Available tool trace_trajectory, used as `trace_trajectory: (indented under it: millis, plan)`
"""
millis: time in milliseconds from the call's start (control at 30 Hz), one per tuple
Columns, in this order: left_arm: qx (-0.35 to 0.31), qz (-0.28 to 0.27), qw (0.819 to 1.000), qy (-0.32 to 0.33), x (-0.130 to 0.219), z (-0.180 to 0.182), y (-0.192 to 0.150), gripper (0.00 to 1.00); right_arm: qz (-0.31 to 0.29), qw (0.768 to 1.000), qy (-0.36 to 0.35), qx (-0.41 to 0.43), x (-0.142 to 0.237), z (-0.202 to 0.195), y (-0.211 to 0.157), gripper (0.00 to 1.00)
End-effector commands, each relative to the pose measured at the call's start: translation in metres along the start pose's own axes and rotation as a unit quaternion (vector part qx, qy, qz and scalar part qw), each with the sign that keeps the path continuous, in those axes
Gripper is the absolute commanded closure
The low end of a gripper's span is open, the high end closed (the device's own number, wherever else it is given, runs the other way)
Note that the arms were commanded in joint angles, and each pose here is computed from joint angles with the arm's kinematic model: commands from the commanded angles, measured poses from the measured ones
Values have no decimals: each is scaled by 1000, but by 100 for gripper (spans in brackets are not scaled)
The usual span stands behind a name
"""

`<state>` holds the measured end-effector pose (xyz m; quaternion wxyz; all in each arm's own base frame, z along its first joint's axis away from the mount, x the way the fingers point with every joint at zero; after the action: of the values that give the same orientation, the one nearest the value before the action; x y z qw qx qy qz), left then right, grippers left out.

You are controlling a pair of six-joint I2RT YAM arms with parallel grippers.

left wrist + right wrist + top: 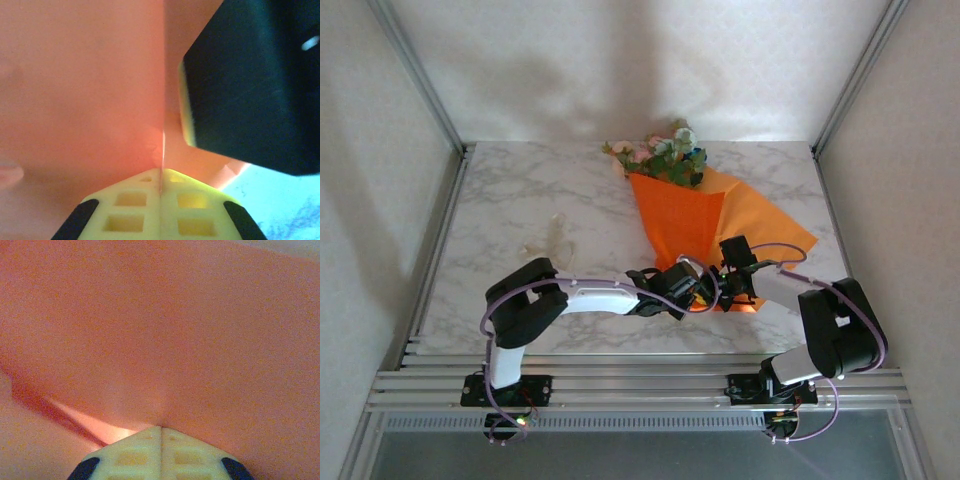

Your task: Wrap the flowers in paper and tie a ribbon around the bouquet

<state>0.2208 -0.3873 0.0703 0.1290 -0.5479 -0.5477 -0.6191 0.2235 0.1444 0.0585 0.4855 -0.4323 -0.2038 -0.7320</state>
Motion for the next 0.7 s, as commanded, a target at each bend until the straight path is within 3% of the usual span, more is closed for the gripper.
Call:
trace_trajectory:
  millis: [0, 367, 500, 667]
  plan:
    - [-8, 29, 1000, 0, -12, -2, -14, 100, -15, 999, -28, 13, 13, -2, 1, 90]
    - [-2, 60, 998, 11, -28, 3, -32, 100, -124, 989, -25, 70, 86, 27, 26, 65]
    - [-3, 59, 998, 11, -27, 3, -31, 100, -110, 990, 0, 86, 81, 41, 34, 57]
    - [-4, 59, 998, 12, -26, 3, -31, 100, -81, 993, 32, 75, 57, 47, 41, 55]
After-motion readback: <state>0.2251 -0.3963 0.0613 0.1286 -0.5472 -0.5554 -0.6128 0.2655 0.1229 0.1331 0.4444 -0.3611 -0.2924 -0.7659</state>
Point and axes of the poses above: each hand's point on the last joint's axis, 136 mm out from that joint toward the fingers, its own x axis back along the fingers, its own z axis along the line the jaws close on, y = z × x, the point moved 5 cm from there along x, back along the fingers, and after that the axes turned 6 degrees about x, right-handed, at the moved point
